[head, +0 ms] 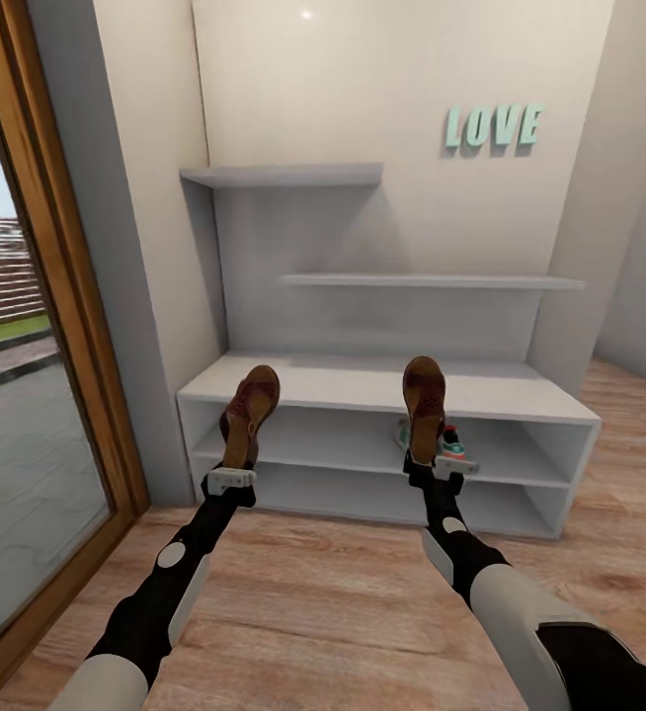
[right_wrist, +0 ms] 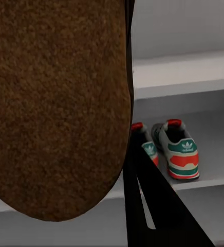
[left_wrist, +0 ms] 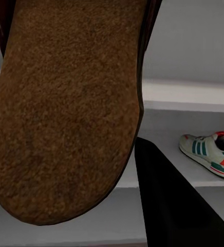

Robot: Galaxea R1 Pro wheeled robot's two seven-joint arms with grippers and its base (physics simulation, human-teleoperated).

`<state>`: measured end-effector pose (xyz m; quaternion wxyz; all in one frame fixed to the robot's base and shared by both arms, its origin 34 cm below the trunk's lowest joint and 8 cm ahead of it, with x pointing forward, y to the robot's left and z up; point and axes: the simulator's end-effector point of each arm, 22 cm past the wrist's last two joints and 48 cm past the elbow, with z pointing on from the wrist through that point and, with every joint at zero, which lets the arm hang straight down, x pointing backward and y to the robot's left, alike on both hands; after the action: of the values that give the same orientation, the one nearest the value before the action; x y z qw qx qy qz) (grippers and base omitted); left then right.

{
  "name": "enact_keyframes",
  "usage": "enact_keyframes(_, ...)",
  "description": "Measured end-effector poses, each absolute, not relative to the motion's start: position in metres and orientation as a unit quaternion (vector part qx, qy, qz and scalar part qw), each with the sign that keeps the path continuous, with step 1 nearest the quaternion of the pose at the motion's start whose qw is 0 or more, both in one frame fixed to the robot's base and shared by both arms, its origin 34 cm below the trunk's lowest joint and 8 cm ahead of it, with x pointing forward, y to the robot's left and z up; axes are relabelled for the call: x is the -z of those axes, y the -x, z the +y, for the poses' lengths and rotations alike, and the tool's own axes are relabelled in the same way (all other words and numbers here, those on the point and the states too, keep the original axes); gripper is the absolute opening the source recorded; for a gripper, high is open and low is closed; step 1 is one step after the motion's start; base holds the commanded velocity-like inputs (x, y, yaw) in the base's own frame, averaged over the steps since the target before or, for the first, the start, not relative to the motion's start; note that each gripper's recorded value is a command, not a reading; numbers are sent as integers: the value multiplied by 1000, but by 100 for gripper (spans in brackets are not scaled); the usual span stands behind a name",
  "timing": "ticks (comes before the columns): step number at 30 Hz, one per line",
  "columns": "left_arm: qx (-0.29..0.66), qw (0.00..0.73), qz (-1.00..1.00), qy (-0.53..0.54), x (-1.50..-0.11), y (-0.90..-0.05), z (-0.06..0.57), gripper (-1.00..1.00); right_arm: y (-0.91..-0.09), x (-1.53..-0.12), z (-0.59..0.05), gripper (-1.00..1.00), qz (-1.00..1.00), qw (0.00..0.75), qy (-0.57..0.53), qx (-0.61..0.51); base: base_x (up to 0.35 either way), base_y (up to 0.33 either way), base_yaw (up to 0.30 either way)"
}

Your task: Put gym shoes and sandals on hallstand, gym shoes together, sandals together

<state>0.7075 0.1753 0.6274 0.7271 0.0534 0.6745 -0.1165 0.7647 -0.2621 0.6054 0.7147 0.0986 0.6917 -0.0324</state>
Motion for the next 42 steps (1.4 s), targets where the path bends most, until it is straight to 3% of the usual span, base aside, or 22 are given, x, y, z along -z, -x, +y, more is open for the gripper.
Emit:
enact_keyframes(33, 117, 727, 675, -53, -627, -707, 175, -100, -764, -605, -265, -100, 691, 714, -105, 33, 13, 40, 0)
enact_keyframes(38, 116, 726, 675, -53, -627, -707, 175, -100, -757, -602, -345, -100, 683, 707, -175, 60, 0, 0, 0)
enact_keyframes(42, 117, 722, 680, -52, -621, -707, 175, -100, -718, -598, -504, -100, 665, 688, -253, 139, 0, 0, 0)
